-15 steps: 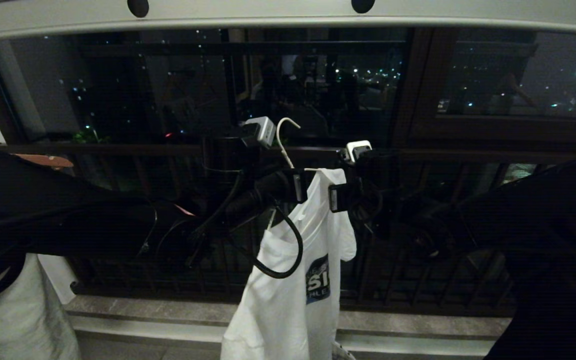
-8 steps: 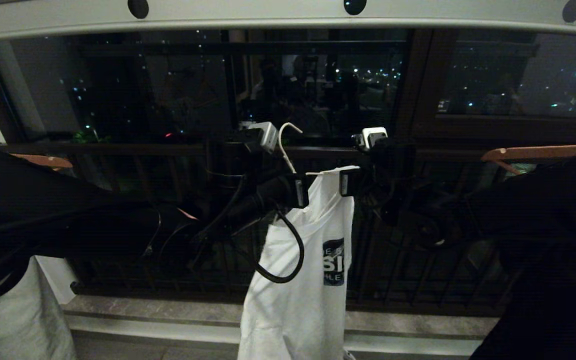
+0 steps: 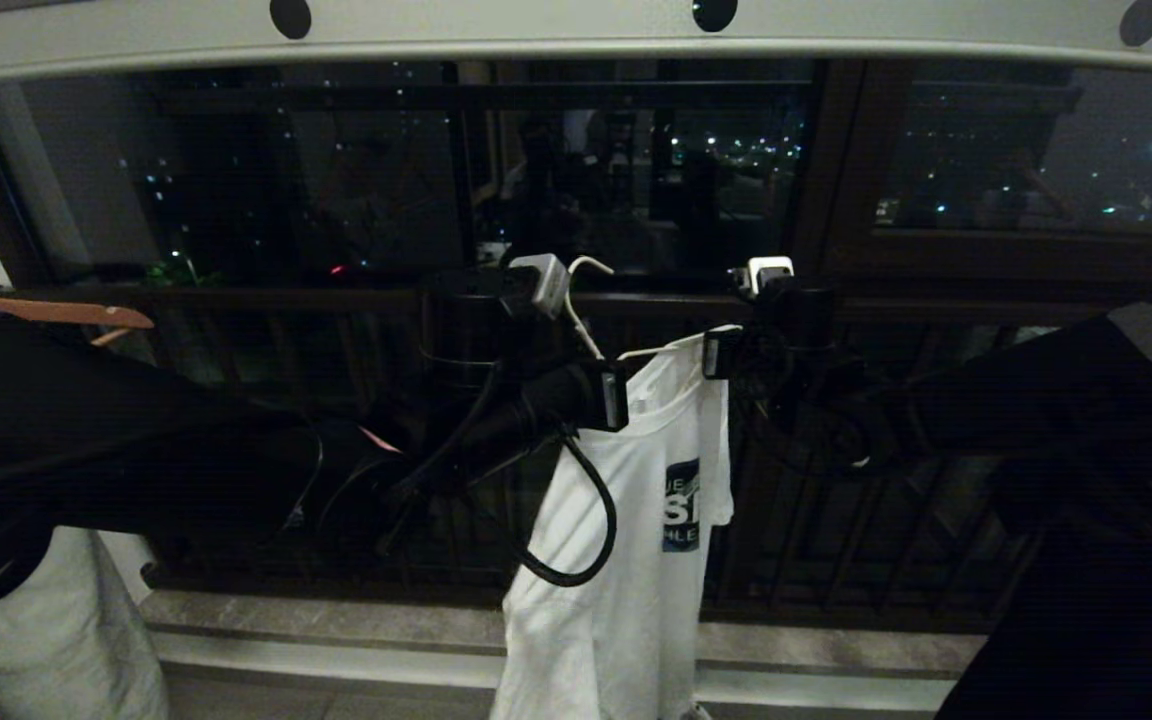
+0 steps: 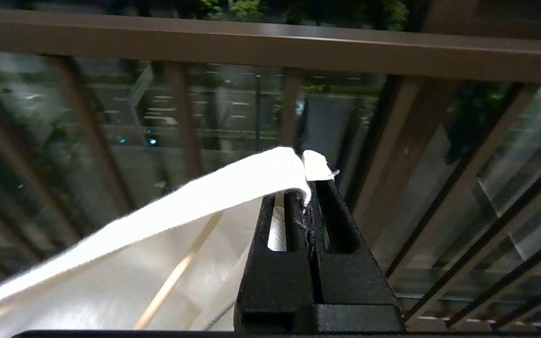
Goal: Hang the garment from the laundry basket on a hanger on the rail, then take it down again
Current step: Take the clothes off the clothes rack
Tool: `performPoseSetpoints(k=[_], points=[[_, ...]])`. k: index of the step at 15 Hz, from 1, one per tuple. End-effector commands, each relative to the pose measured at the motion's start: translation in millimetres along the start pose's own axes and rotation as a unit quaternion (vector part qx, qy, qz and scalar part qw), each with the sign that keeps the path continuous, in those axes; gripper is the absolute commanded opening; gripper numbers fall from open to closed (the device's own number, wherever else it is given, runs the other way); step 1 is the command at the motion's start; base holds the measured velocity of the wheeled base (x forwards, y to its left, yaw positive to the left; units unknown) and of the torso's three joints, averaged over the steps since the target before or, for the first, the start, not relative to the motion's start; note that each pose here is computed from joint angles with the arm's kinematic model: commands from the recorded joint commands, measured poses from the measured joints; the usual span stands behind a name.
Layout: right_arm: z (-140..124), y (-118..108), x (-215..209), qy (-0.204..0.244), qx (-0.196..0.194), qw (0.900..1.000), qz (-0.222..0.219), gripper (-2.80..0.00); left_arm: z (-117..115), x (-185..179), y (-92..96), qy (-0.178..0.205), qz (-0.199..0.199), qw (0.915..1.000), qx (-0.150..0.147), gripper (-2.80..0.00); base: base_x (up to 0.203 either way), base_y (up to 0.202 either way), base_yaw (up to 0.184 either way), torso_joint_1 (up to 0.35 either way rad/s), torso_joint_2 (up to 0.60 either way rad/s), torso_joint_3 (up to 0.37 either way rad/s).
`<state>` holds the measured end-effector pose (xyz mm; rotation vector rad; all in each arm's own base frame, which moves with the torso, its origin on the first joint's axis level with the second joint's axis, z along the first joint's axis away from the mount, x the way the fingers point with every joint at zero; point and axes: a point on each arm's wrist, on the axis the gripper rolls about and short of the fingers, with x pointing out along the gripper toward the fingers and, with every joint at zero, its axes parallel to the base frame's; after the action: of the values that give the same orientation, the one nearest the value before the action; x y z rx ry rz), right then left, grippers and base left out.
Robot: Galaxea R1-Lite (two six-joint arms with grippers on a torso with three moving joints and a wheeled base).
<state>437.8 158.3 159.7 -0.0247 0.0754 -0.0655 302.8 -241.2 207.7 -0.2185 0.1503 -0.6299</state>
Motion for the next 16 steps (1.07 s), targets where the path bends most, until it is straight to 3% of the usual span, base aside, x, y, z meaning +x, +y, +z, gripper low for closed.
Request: performPoseSetpoints(k=[1, 10, 13, 16], points=[[-9.8, -5.4, 11.9, 0.004, -0.001, 1.0, -0.011, -2.8, 0.3, -1.3, -1.4, -0.001, -0.002, 1.0, -0.001, -2.8, 0.0, 0.0, 0.0, 0.0, 0.0, 0.0], [-19.9, -12.5, 24.4, 0.008, -0.001, 1.0, -0.017, -2.8, 1.7, -2.5, -1.9, -0.004, -0.003, 1.0, -0.001, -2.8, 0.0, 0.0, 0.0, 0.0, 0.0, 0.0], [-13.1, -17.1, 31.8, -0.026, 0.019, 0.999, -0.023, -2.8, -5.3, -2.7, -6.9, 0.007, -0.009, 0.9999, 0.001, -2.8, 0.0, 0.0, 0.0, 0.0, 0.0, 0.0], [-13.4, -21.0, 34.2, -0.027, 0.02, 0.999, -0.028, -2.8, -4.4, -3.9, -9.3, 0.006, -0.012, 0.9999, 0.002, -2.8, 0.0, 0.0, 0.0, 0.0, 0.0, 0.0]])
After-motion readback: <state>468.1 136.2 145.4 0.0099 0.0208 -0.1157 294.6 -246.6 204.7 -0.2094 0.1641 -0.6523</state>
